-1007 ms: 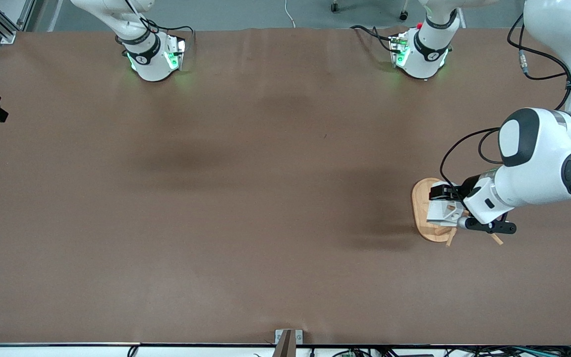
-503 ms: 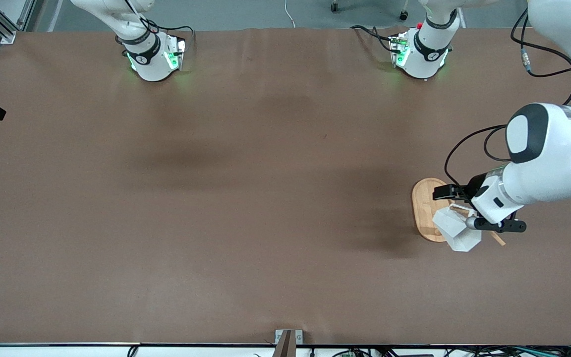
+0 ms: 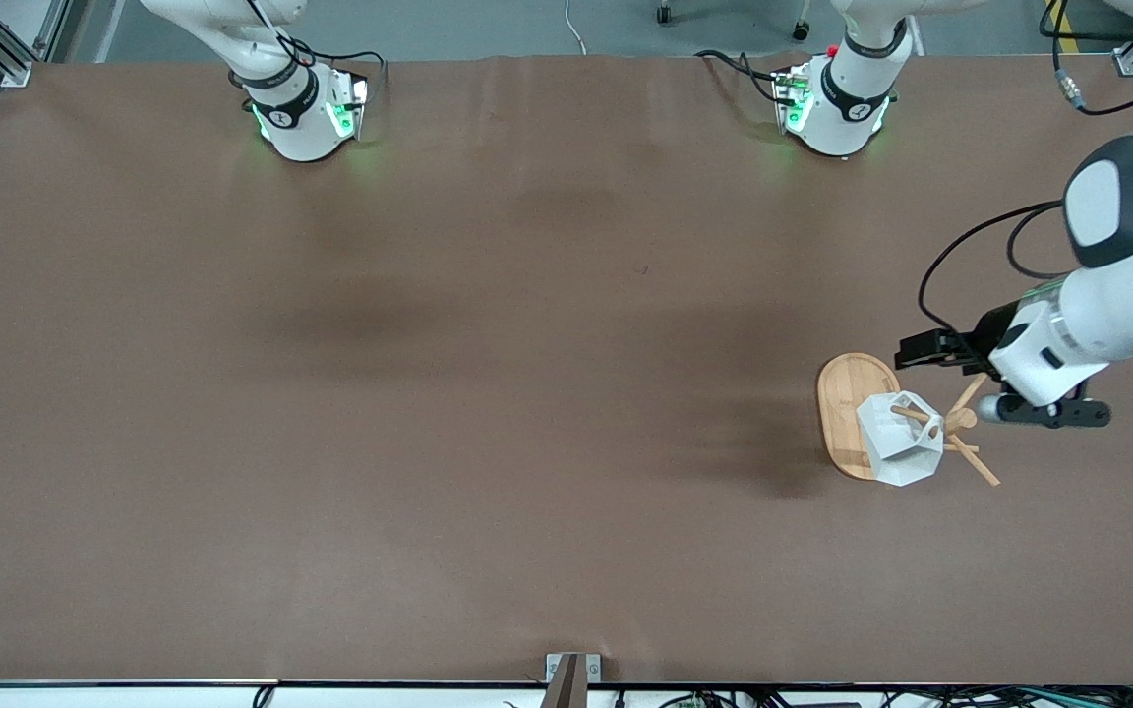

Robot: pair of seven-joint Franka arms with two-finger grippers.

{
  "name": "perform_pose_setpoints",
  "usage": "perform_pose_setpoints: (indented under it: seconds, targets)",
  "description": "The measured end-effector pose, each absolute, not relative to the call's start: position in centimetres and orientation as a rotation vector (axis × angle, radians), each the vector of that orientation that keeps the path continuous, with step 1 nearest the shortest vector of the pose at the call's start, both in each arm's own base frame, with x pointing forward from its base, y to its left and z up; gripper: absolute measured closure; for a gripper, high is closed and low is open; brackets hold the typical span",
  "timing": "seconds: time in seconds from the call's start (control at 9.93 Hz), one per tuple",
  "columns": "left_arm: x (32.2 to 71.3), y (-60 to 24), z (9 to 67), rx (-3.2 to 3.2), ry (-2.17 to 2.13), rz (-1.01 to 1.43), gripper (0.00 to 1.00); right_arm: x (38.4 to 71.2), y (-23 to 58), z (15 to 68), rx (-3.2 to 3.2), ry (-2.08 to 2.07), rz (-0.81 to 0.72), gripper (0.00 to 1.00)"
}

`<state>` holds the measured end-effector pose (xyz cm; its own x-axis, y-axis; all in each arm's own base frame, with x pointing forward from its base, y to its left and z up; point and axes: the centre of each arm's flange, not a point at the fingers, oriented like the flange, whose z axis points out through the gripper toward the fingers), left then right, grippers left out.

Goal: Hang cup on rack

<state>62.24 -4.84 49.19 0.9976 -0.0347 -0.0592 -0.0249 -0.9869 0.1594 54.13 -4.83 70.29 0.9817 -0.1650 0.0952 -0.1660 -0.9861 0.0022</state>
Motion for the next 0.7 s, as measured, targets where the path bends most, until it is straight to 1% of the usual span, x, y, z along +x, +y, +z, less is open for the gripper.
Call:
perform_pose_setpoints:
  seconds: [0.2, 0.4, 0.5, 0.6, 0.7]
  targets:
    - [60.3, -3.6, 55.8, 2.993, -0.025, 0.045, 0.00, 54.1, -5.0, 70.3, 3.115, -0.284, 0.150, 0.00]
    - [56.3, -2.7, 63.4, 2.998, -0.019, 0.180, 0.00, 54.2, -5.2, 70.2, 3.115, -0.291, 0.149, 0.00]
    - [54.6, -2.8, 66.1, 2.996, -0.028, 0.235, 0.00, 54.3, -5.3, 70.0, 3.115, -0.292, 0.143, 0.00]
    - [53.6, -3.1, 67.1, 2.996, -0.034, 0.241, 0.00, 54.6, -5.3, 69.7, 3.115, -0.294, 0.136, 0.00]
    - [53.1, -3.6, 66.9, 2.999, -0.028, 0.187, 0.00, 54.8, -5.6, 69.4, 3.115, -0.304, 0.129, 0.00]
